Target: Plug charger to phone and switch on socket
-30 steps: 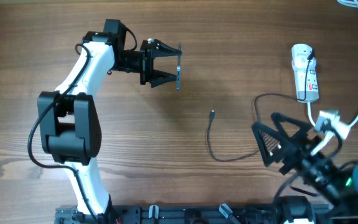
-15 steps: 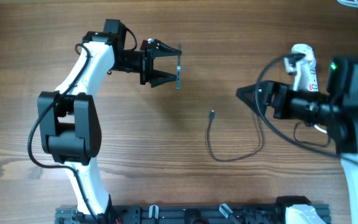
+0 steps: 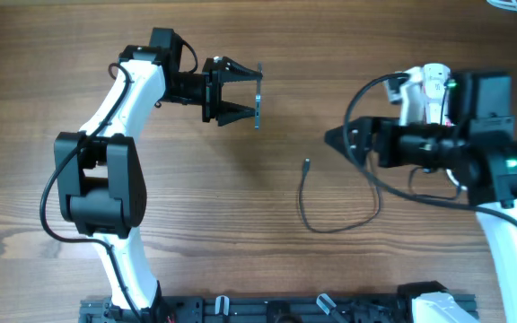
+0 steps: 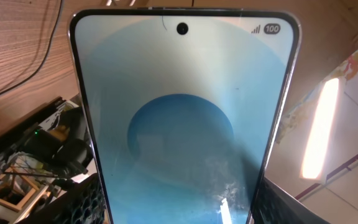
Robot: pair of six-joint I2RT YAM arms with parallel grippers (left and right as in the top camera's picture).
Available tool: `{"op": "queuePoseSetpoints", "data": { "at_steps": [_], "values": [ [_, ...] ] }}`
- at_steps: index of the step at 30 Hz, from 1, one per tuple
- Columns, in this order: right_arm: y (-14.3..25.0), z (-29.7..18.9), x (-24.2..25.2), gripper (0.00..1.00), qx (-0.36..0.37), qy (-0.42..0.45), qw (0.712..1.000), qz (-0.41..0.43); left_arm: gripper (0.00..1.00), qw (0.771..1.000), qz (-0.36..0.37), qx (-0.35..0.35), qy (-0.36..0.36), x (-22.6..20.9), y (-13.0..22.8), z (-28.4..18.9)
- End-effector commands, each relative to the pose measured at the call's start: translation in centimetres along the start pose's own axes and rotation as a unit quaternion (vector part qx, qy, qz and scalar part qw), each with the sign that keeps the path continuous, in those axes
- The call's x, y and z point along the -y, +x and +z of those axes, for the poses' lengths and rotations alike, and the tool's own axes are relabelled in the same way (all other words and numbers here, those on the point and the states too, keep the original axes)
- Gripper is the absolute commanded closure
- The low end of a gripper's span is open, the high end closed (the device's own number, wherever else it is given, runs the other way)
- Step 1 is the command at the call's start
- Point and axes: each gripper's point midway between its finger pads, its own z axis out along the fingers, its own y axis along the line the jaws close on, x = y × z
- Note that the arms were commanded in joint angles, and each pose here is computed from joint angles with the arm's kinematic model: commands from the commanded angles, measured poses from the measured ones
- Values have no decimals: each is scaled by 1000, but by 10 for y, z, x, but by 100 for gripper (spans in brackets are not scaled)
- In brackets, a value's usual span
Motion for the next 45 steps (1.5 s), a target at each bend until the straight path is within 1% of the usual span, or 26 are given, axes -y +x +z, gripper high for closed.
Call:
{"op": "queuePoseSetpoints", "data": {
  "at_steps": [1,3,6,8,12,16,19,22,26,30,32,34,38,40,45],
  "values": [
    [3,15,-5,1,9,99,995,-23,32,1000,16,-14,22,16,16,-2],
    [2,22,-19,1,21,108,993,-35,33,1000,16,-10,16,14,14,-2],
    [-6,30,-60,1,51,67,994,-70,33,1000,16,-8,13,13,13,-2],
    [-11,33,-72,1,69,72,992,-82,33,1000,16,-8,13,13,13,-2],
    [-17,43,-71,0,80,117,986,-92,34,1000,15,-4,8,12,12,-2],
    [-20,63,-61,6,84,174,979,-67,33,998,-21,43,-45,-6,-5,-3],
    [-17,78,-47,6,78,217,971,-60,34,996,-35,63,-61,-10,-13,-3],
    [-13,93,-42,6,65,227,970,-53,34,994,-49,74,-69,-12,-18,-2],
    [-16,109,-36,6,68,234,970,-26,34,992,-57,85,-79,-15,-22,-1],
    [-23,117,-43,11,84,216,973,-7,34,990,-59,93,-88,-18,-24,-2],
    [-27,119,-45,18,91,212,973,-7,34,989,-66,96,-89,-19,-25,-2],
    [-28,122,-45,20,94,210,973,-6,33,988,-72,100,-92,-20,-26,-2],
    [-26,129,-39,21,91,219,971,17,33,987,-71,104,-95,-21,-27,-3],
    [-26,134,-34,23,91,230,969,18,33,987,-71,104,-95,-21,-27,-2],
    [-23,148,-22,24,80,251,964,16,33,987,-73,101,-97,-22,-26,1]
  ]
}}
